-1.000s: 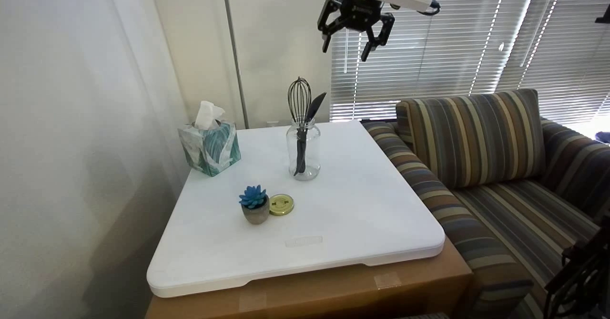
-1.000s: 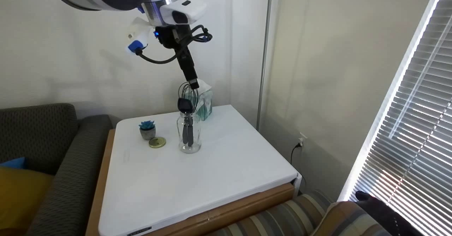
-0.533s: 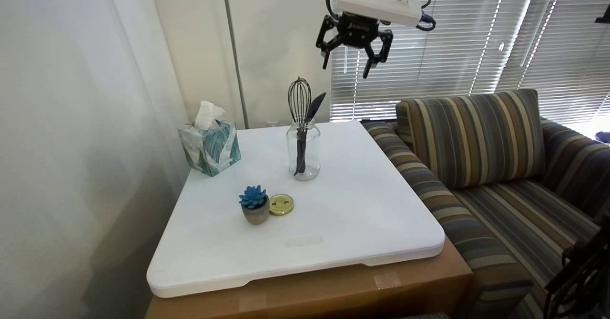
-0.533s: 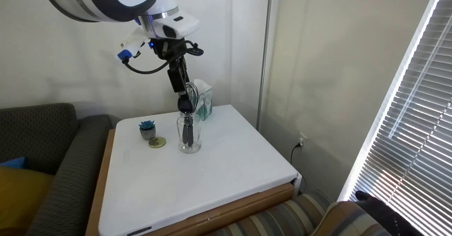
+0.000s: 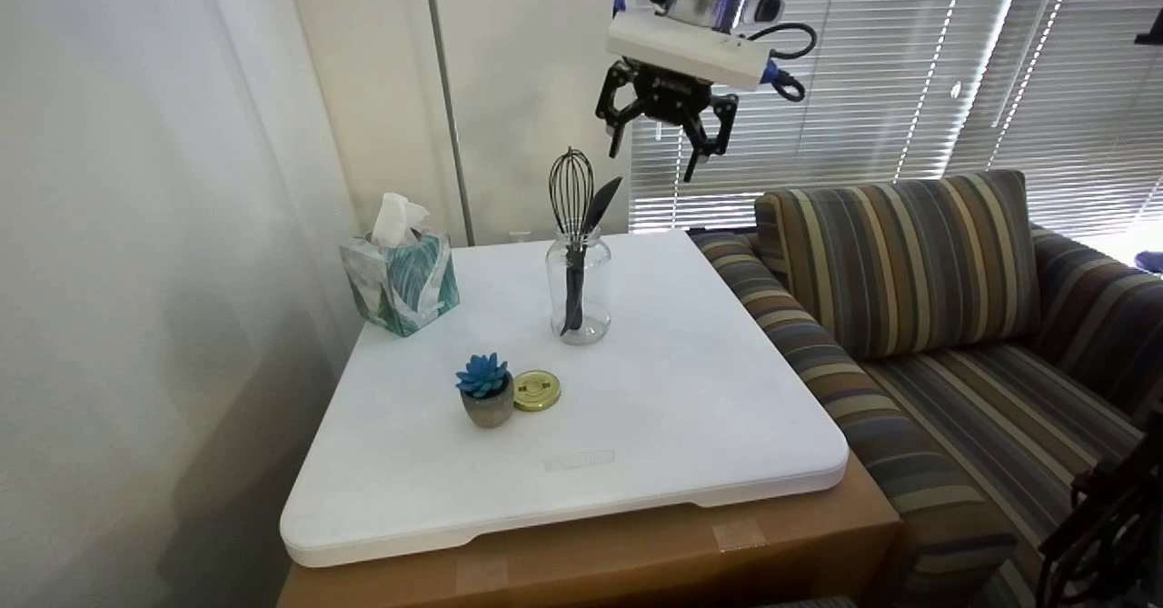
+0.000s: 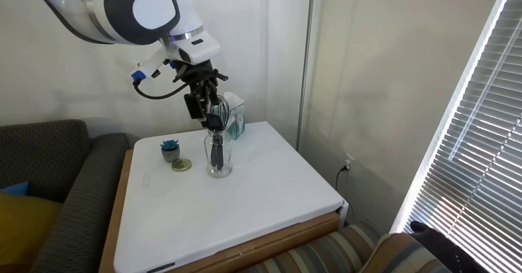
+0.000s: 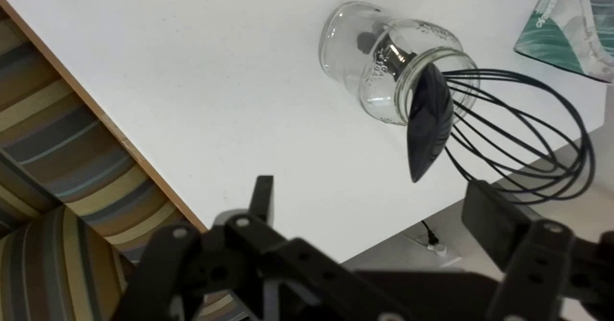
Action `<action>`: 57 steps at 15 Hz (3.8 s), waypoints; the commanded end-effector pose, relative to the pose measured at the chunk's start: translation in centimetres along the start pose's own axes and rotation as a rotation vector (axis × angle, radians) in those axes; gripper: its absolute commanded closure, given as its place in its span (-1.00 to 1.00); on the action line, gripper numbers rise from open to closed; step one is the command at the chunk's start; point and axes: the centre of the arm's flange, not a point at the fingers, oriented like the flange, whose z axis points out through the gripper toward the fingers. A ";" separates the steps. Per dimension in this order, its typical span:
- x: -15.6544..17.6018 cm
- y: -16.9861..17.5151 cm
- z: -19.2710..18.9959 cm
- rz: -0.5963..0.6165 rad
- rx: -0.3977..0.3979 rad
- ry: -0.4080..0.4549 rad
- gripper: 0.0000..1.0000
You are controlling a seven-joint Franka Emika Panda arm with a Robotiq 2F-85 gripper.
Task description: Take the black ladle out of the glass jar
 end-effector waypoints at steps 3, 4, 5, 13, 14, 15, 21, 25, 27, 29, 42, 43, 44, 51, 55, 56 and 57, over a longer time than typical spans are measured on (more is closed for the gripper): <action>0.1 0.3 1.2 0.065 0.084 0.089 -1.00; 0.2 0.4 1.4 0.069 0.100 0.100 -1.00; 0.3 0.5 1.7 0.091 0.113 0.100 -1.00; 0.3 -0.3 1.5 0.045 0.106 0.116 -1.00; 0.2 -0.4 1.6 0.041 0.103 0.121 -1.00; 0.2 -0.5 1.6 0.036 0.104 0.122 -1.00; 0.2 -0.5 1.6 0.020 0.132 0.113 -1.00; -0.1 -0.7 1.7 0.004 0.159 0.103 -1.00; -0.3 -0.9 1.9 0.002 0.170 0.097 -1.00; -0.4 -0.8 1.9 0.013 0.166 0.085 -1.00; -0.8 0.0 2.2 0.073 0.141 -0.007 -0.98; -0.8 0.1 2.2 0.077 0.137 -0.007 -0.70; -0.7 0.2 2.3 0.081 0.136 -0.006 -0.68; -0.7 0.5 2.8 0.079 0.128 -0.010 -0.01; -1.0 0.5 3.4 0.075 0.125 -0.013 -0.16; -1.1 0.4 3.6 0.075 0.124 -0.016 -0.18; -1.1 0.4 3.8 0.075 0.123 -0.018 -0.13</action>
